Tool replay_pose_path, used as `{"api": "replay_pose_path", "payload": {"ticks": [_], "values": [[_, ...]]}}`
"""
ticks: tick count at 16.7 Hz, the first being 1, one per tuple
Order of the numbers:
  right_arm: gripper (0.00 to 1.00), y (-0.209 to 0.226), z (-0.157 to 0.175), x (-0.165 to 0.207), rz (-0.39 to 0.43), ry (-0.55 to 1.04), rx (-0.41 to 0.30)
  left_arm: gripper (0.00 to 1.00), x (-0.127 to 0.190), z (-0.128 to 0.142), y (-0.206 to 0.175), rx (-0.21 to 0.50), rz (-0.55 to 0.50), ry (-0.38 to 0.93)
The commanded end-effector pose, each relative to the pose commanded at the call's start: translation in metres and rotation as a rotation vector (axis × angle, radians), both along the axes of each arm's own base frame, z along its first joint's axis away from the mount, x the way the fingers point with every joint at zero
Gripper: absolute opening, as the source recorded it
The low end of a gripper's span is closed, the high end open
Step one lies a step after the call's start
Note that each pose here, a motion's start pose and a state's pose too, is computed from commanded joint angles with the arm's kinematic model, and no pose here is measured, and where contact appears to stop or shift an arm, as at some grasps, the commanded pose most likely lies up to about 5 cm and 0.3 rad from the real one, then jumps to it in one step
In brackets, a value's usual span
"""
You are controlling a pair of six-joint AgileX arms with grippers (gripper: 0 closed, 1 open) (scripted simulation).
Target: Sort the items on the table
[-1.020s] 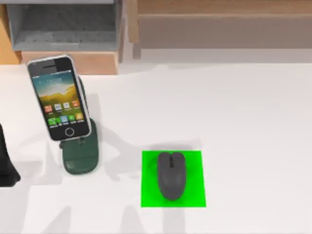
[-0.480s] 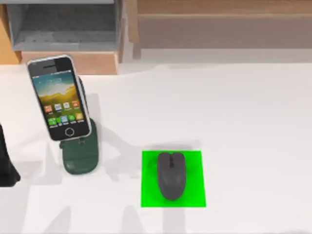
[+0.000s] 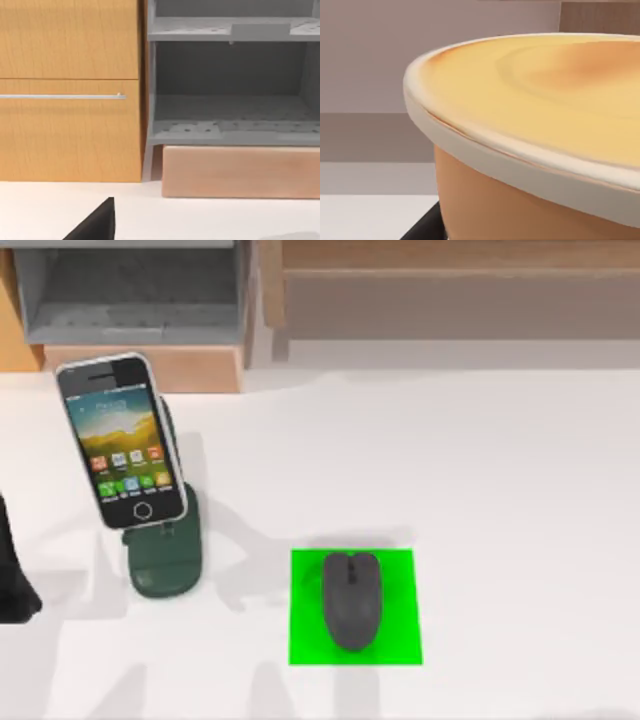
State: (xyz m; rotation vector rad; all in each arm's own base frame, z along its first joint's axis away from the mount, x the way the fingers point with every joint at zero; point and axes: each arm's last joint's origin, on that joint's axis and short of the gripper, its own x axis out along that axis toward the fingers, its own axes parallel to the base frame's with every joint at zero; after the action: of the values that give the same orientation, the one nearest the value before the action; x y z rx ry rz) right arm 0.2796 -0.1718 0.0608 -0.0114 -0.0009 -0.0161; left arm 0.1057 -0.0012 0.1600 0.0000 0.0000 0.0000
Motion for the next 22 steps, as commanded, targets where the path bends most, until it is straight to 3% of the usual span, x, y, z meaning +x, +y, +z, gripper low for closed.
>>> {"api": "replay_pose_path", "payload": {"ticks": [10, 22], "values": [[0.02, 0.0, 0.0, 0.0, 0.0, 0.0, 0.0, 1.0, 0.0, 0.0, 0.0, 0.0, 0.0, 0.0], [0.0, -0.0003, 0.0053, -0.0004, -0.002, 0.0, 0.001, 1.0, 0.0, 0.0, 0.0, 0.0, 0.0, 0.0]]}}
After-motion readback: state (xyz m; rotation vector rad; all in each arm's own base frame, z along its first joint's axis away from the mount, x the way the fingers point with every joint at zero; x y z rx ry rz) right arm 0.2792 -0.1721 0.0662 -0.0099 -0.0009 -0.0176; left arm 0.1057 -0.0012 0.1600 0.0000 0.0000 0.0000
